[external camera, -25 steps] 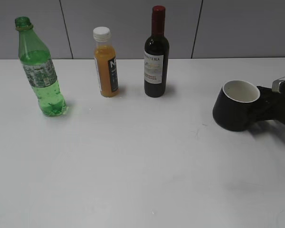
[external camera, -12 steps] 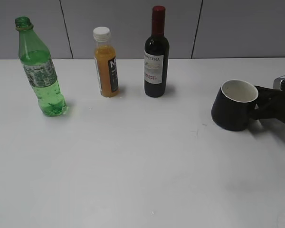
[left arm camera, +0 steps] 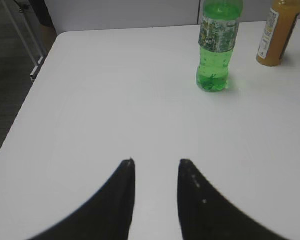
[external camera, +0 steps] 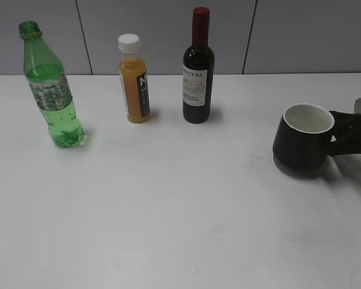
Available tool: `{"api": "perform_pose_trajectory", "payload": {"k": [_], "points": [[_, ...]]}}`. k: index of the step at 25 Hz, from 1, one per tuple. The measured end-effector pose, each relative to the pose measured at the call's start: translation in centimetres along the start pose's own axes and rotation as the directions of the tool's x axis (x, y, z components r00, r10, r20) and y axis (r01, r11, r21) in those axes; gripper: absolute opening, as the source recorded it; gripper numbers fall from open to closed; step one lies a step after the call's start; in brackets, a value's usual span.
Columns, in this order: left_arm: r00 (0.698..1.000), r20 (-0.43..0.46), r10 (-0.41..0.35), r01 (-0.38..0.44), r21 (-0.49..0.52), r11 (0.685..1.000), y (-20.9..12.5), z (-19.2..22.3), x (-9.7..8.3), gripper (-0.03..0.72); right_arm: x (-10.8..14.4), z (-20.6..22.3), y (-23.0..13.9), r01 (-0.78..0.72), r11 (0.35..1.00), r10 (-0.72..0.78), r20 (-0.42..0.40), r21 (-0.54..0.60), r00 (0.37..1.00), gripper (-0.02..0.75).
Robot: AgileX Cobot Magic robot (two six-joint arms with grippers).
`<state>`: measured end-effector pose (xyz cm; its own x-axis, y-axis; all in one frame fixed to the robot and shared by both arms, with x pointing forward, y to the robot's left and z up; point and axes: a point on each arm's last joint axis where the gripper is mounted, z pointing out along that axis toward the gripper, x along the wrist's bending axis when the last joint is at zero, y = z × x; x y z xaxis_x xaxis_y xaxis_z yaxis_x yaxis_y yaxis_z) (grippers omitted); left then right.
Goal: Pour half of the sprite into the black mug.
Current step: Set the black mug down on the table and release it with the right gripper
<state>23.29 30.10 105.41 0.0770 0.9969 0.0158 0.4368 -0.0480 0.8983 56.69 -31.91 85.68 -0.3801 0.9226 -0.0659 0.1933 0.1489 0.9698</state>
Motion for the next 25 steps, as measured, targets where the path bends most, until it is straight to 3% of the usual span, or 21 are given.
{"api": "perform_pose_trajectory", "payload": {"k": [12, 25], "points": [[1.0, 0.0, 0.0, 0.0, 0.0, 1.0, 0.0, 0.0, 0.0, 0.232, 4.0, -4.3, 2.8, -0.003, 1.0, 0.002, -0.042, -0.01, 0.999, 0.03], [1.0, 0.0, 0.0, 0.0, 0.0, 1.0, 0.0, 0.0, 0.0, 0.232, 11.6, -6.1, 4.0, -0.012, 1.0, 0.01, -0.249, -0.006, 0.969, 0.029]]}}
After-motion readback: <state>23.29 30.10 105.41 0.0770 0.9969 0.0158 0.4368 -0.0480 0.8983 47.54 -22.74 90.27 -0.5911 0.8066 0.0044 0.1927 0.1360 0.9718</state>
